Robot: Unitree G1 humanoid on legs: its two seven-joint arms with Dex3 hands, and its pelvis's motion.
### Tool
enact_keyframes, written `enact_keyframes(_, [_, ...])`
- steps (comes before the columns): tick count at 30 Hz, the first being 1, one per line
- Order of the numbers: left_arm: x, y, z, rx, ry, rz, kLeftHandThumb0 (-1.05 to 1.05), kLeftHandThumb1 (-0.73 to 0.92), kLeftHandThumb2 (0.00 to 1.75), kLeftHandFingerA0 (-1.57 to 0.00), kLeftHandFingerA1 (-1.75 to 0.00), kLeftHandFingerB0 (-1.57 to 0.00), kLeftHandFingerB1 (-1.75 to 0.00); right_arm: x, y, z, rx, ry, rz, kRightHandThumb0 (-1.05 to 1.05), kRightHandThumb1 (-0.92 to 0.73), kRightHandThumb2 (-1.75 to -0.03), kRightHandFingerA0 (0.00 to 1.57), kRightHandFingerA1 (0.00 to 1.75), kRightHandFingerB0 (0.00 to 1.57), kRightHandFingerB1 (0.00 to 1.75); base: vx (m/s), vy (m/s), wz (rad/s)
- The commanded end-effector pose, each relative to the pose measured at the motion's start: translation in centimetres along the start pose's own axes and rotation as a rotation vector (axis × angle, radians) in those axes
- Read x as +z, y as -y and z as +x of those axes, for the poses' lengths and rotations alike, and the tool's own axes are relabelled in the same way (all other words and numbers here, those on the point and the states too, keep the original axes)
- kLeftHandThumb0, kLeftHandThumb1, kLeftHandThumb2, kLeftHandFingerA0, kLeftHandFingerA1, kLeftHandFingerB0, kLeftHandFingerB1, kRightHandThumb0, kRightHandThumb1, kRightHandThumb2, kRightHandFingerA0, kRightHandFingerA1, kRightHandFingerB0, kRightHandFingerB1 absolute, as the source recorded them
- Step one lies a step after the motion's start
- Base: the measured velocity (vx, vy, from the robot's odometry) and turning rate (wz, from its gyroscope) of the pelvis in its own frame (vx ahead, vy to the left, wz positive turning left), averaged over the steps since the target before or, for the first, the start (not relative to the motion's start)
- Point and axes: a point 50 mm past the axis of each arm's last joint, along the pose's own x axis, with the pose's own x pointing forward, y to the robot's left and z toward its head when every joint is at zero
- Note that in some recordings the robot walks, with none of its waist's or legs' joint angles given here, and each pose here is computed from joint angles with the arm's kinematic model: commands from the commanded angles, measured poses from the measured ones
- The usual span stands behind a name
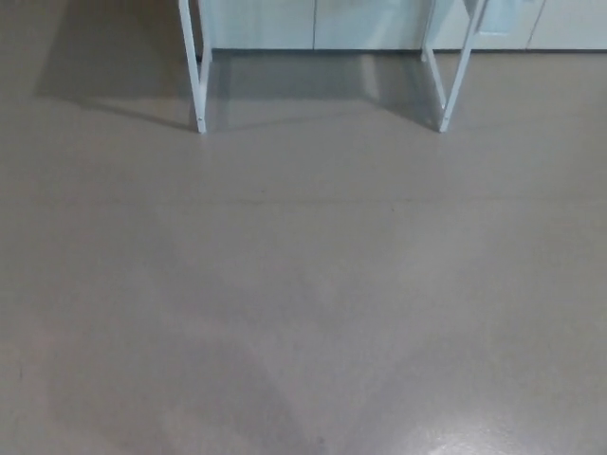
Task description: The robot walk towards a table in front and pick up a black pencil case on the left hand side and put the pencil case into a small container on the right hand side
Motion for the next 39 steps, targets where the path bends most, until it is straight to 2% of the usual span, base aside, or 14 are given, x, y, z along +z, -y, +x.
enact_keyframes(1, [1.1,-0.2,0.4,0.016,0.035,0.052,-0.52,0.46,0.73,-0.28,-0.46,-0.18,-0.4,1.4,0.6,1.0,-0.017,0.045,-0.021,-0.51,-0.82,-0.64,0.37,0.44,0.29,0.36,0.19,0.115,0.01])
enact_keyframes(2, [1.2,-0.1,0.5,0.016,0.036,0.046,-0.51,0.46,0.72,-0.28,-0.46,-0.18,-0.4,1.4,0.8,0.9,-0.018,0.048,-0.016,-0.47,-0.61,-0.98,0.34,0.58,0.18,0.48,0.13,0.061,0.05])
enact_keyframes(12, [0.0,-0.8,-0.4,0.019,0.017,0.059,-0.45,0.55,0.57,-0.36,-0.4,-0.29,-0.34,0.7,-0.2,0.6,0.007,0.027,-0.003,-0.47,-0.6,-0.98,0.34,0.59,0.19,0.49,0.19,-0.129,0.12])
enact_keyframes(13, [0.0,-0.6,-0.4,0.014,0.018,0.061,-0.45,0.58,0.56,-0.35,-0.38,-0.29,-0.33,0.8,-0.1,0.6,0.004,0.03,-0.008,-0.5,-0.82,-0.63,0.37,0.45,0.3,0.37,0.26,-0.281,0.48])
enact_keyframes(14, [-0.1,-0.4,-0.5,0.008,0.016,0.064,-0.45,0.58,0.56,-0.35,-0.38,-0.29,-0.33,0.8,0.1,0.5,0.002,0.031,-0.014,-0.5,-0.82,-0.63,0.37,0.45,0.3,0.37,0.25,-0.268,0.19])
enact_keyframes(15, [0.2,-0.3,-0.3,0.004,0.023,0.066,-0.46,0.56,0.57,-0.33,-0.38,-0.29,-0.34,0.9,0.2,0.8,-0.004,0.036,-0.015,-0.47,-0.6,-0.99,0.35,0.59,0.19,0.49,0.18,-0.136,-0.02])
enact_keyframes(17, [0.6,-0.3,0.1,0.007,0.03,0.07,-0.47,0.57,0.56,-0.35,-0.39,-0.3,-0.34,1.1,0.3,1.0,-0.009,0.039,-0.015,-0.5,-0.82,-0.64,0.38,0.45,0.3,0.37,0.12,-0.097,0.01])
enact_keyframes(18, [0.6,-0.2,0.2,0.001,0.03,0.077,-0.48,0.56,0.57,-0.35,-0.39,-0.3,-0.34,1.0,0.6,0.8,-0.014,0.035,-0.015,-0.48,-0.61,-0.98,0.36,0.59,0.19,0.49,0.16,-0.05,-0.04])
enact_keyframes(21, [0.7,0.1,0.5,0.0,0.025,0.113,-0.55,0.46,0.75,-0.32,-0.49,-0.26,-0.44,0.8,0.9,0.5,-0.021,0.031,-0.014,-0.49,-0.61,-0.98,0.35,0.58,0.2,0.48,0.21,0.013,-0.05])
enact_keyframes(30, [-0.6,-0.1,-0.4,-0.003,0.003,0.083,-0.46,0.57,0.58,-0.36,-0.39,-0.35,-0.35,0.2,0.3,0.2,-0.001,0.011,-0.02,-0.48,-0.6,-0.98,0.36,0.59,0.21,0.49,0.28,0.189,-0.2])
enact_keyframes(31, [-0.6,-0.1,-0.5,-0.005,0.002,0.086,-0.44,0.56,0.57,-0.36,-0.39,-0.35,-0.35,0.2,0.3,0.2,-0.001,0.01,-0.02,-0.49,-0.81,-0.62,0.39,0.45,0.32,0.37,0.3,0.186,0.14])
enact_keyframes(32, [-0.6,0.0,-0.5,-0.006,0.003,0.084,-0.44,0.56,0.57,-0.36,-0.39,-0.35,-0.35,0.2,0.3,0.2,-0.003,0.011,-0.019,-0.49,-0.81,-0.62,0.39,0.45,0.32,0.37,0.29,0.15,-0.01])
enact_keyframes(33, [-0.4,0.2,-0.2,-0.01,0.002,0.095,-0.46,0.57,0.58,-0.38,-0.39,-0.35,-0.35,0.4,0.5,0.3,-0.007,0.015,-0.02,-0.46,-0.61,-0.98,0.36,0.6,0.2,0.5,0.29,0.123,0.05])
enact_keyframes(39, [0.0,0.3,0.1,-0.013,0.018,0.115,-0.54,0.47,0.75,-0.35,-0.49,-0.33,-0.46,0.5,0.8,0.3,-0.016,0.019,-0.025,-0.52,-0.61,-0.98,0.36,0.59,0.21,0.49,0.25,-0.013,0.12])
